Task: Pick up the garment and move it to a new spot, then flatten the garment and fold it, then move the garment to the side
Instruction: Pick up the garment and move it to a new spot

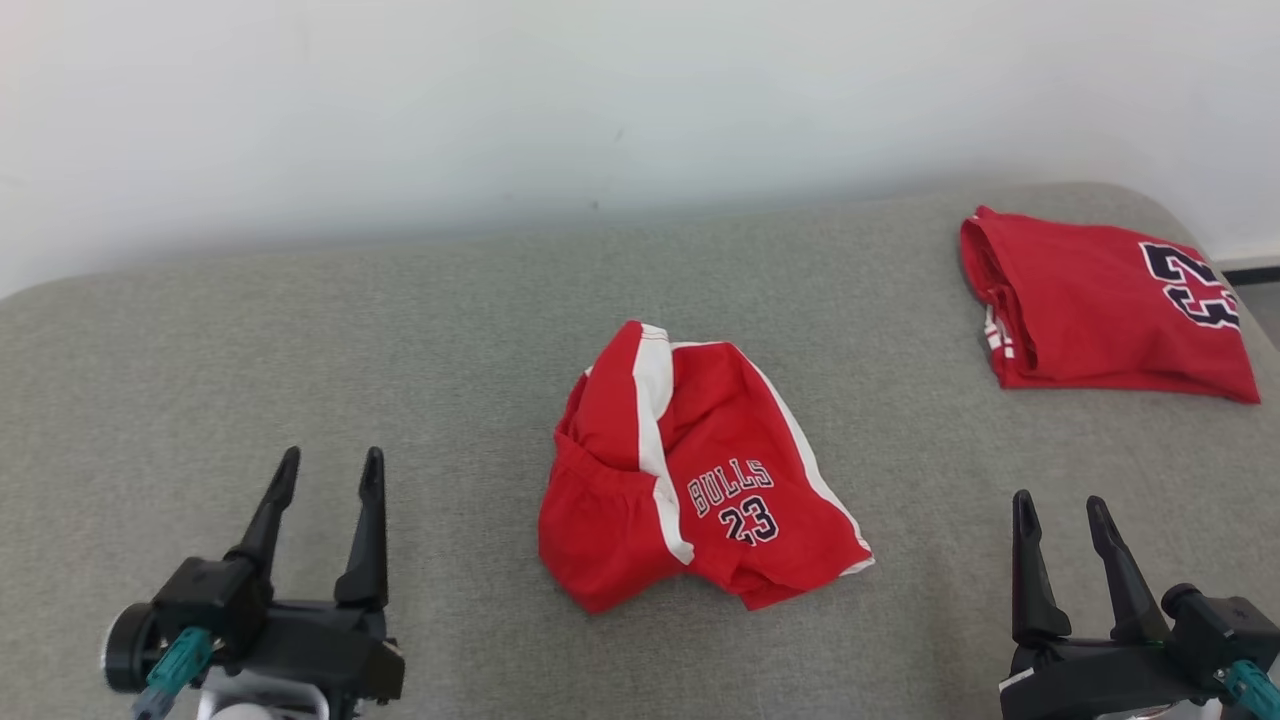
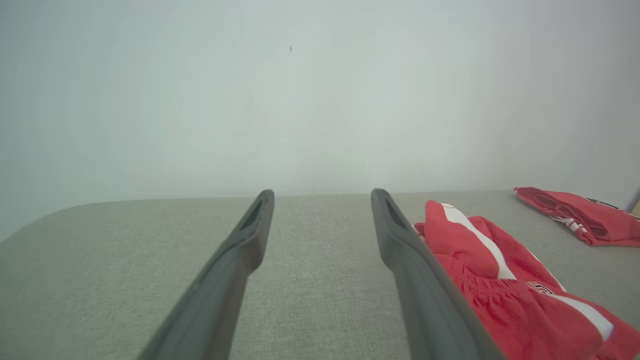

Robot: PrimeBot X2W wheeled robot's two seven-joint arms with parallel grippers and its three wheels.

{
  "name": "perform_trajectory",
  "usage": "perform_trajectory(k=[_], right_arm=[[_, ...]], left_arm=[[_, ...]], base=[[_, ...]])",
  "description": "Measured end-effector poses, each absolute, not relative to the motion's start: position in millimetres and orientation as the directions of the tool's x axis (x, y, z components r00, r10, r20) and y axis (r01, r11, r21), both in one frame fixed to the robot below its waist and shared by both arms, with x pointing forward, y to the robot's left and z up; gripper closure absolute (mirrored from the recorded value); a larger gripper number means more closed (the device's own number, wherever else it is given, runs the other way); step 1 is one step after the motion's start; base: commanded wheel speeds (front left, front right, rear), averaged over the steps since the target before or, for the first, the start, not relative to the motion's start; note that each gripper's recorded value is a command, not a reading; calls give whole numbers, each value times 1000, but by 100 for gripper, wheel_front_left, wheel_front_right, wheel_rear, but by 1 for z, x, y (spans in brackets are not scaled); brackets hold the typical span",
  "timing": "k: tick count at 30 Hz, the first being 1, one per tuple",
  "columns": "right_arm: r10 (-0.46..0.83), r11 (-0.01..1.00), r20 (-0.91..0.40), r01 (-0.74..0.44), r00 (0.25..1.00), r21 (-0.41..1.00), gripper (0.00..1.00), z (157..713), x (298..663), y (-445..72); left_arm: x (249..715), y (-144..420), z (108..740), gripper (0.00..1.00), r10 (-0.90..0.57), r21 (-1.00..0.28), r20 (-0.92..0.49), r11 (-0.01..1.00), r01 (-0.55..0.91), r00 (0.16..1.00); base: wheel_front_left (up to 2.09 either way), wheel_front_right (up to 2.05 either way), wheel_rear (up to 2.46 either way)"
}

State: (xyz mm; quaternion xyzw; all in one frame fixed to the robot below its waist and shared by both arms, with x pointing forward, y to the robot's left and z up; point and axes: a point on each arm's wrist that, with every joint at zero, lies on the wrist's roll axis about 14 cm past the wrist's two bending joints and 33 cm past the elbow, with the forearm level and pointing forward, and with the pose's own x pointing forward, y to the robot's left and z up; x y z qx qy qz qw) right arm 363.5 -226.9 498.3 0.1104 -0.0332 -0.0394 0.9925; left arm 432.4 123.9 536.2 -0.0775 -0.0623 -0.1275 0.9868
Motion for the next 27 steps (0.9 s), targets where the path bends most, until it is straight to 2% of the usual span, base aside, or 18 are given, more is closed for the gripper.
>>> perform_trajectory(k=[10, 27], right_arm=[[-26, 976, 80, 9, 996, 216, 0, 509, 366, -209], [54, 980, 58, -64, 997, 188, 0, 508, 357, -187]], left_arm=[[389, 171, 552, 0, -131, -80, 204, 985, 150, 970], [349, 187, 520, 0, -58, -116, 124, 991, 72, 991]], base=[[0, 0, 0], [0, 0, 0]])
